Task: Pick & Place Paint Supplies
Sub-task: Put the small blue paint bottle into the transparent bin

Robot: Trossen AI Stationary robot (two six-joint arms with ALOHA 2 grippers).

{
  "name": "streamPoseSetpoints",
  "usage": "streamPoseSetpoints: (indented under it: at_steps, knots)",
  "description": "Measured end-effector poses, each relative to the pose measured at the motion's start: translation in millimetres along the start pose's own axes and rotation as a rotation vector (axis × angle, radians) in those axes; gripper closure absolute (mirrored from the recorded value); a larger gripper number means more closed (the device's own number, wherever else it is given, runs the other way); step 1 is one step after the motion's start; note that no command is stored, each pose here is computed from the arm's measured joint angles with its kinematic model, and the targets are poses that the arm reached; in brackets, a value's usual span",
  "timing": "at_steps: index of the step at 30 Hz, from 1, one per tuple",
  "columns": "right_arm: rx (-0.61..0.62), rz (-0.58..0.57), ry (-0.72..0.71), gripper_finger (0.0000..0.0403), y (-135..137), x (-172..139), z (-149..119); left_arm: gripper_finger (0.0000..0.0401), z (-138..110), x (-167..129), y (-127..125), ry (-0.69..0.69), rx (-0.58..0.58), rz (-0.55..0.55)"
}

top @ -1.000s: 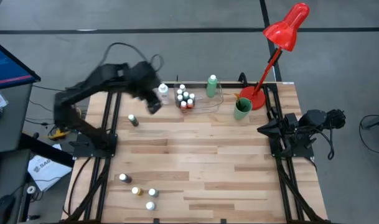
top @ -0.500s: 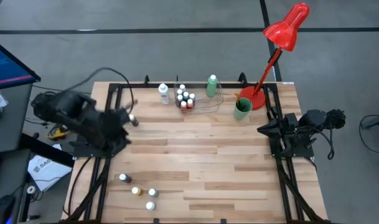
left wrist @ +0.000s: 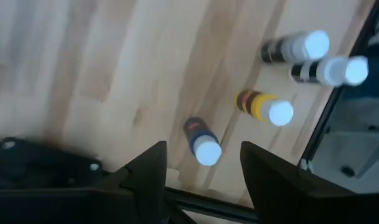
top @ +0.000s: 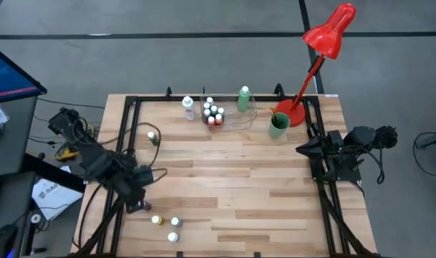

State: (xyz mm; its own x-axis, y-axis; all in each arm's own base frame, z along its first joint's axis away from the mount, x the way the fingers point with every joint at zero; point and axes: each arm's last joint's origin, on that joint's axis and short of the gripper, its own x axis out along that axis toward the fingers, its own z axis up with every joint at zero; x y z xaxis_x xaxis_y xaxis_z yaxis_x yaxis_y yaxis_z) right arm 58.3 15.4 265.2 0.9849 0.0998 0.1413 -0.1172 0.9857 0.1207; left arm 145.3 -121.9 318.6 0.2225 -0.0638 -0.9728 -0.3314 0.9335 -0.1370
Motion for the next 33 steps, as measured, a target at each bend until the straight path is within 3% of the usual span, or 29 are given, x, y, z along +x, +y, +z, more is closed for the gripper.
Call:
streamPoseSetpoints:
  at_steps: [8, 12, 15, 21, 33]
  knots:
    - [0.0, 0.0, 0.0, 0.0381, 0, 0, 0, 0.0141, -26, 39, -5, 0.039, -0.026, 0.035]
    - [0.0, 0.0, 0.0, 0.0381, 0, 0, 0, 0.0122, -41, 53, -14, 0.081, 0.021, -0.037]
    - [0.0, 0.0, 0.0, 0.0381, 0, 0, 0, 0.0119, -52, 60, -18, 0.079, 0.032, -0.069]
    - [0.0, 0.0, 0.0, 0.0381, 0, 0, 0, 0.012, -64, 75, -12, 0.083, -0.013, -0.013]
    - [0.0, 0.0, 0.0, 0.0381, 0, 0, 0, 0.012, -65, 91, -9, 0.004, -0.008, -0.01]
